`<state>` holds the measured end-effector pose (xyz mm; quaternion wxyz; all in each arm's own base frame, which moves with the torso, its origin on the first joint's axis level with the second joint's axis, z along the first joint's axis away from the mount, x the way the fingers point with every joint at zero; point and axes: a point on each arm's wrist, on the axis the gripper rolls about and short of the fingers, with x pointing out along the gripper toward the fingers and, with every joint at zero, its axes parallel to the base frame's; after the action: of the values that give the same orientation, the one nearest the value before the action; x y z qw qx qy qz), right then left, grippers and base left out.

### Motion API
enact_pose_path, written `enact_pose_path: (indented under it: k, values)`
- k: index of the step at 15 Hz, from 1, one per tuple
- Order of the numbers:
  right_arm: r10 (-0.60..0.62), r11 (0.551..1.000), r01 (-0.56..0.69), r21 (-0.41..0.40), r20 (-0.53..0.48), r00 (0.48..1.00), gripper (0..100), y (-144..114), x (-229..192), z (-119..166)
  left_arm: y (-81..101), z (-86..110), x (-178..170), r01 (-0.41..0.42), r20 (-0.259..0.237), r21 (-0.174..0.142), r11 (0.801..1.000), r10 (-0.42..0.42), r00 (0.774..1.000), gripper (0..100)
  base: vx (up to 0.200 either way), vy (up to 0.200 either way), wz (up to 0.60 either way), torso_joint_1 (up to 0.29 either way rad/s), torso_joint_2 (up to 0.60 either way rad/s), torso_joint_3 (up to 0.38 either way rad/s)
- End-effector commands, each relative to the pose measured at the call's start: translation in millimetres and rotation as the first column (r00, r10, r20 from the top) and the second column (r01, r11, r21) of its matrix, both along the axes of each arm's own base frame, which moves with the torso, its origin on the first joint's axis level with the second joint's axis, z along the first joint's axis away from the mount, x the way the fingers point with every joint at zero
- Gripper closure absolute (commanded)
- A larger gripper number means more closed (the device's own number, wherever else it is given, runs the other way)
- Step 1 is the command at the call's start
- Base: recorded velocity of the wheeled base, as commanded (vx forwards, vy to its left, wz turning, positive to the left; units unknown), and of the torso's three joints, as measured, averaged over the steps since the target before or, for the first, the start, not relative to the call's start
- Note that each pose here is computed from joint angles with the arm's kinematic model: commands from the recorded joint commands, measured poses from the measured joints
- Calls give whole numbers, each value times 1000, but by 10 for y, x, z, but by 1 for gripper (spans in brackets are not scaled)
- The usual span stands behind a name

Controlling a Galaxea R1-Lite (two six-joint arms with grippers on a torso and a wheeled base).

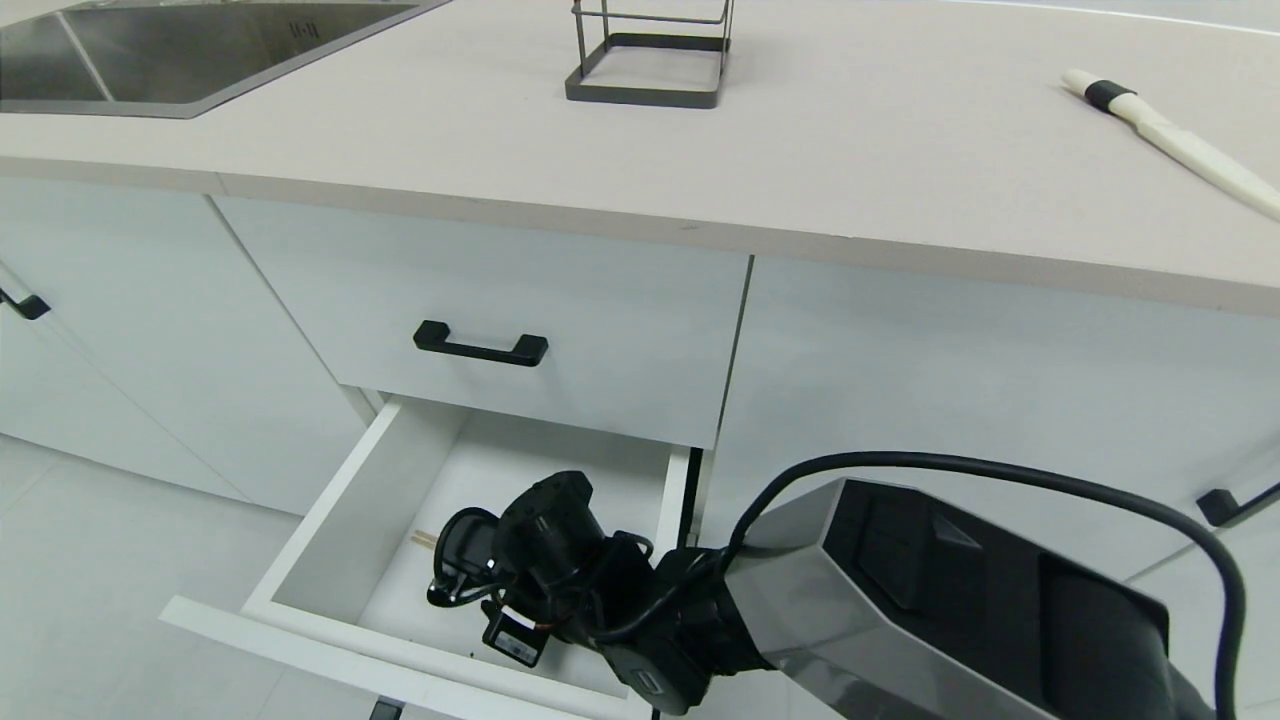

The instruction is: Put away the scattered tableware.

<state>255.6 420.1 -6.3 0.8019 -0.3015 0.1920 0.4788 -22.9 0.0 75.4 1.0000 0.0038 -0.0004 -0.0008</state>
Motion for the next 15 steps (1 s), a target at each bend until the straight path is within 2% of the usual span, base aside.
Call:
enact_pose_path:
  k: [1,3,5,10,11,15]
  values:
    - [1,1000,-1,-10,-6,1000,0,2,-3,-60,0,1,1,0,-1,0,1000,0,1000,0,0,0,0,0,0,0]
    - [1,1000,-1,-15,-9,1000,0,2,-3,-91,0,1,1,0,-1,0,1000,0,1000,0,0,0,0,0,0,0]
    - [0,1000,0,8,6,1000,0,21,9,14,0,-1,1,0,-2,0,1000,0,1000,0,0,0,0,0,0,0]
    - [7,989,-20,147,87,996,0,37,-61,751,0,1,1,0,-1,0,1000,0,1000,0,0,0,0,0,0,0]
    - [16,981,-36,188,109,994,0,43,-136,978,0,1,1,0,-1,0,1000,0,1000,0,0,0,0,0,0,0]
    - [68,958,-103,266,137,988,0,11,-339,1411,0,1,1,0,-1,0,1000,0,1000,0,0,0,0,0,0,0]
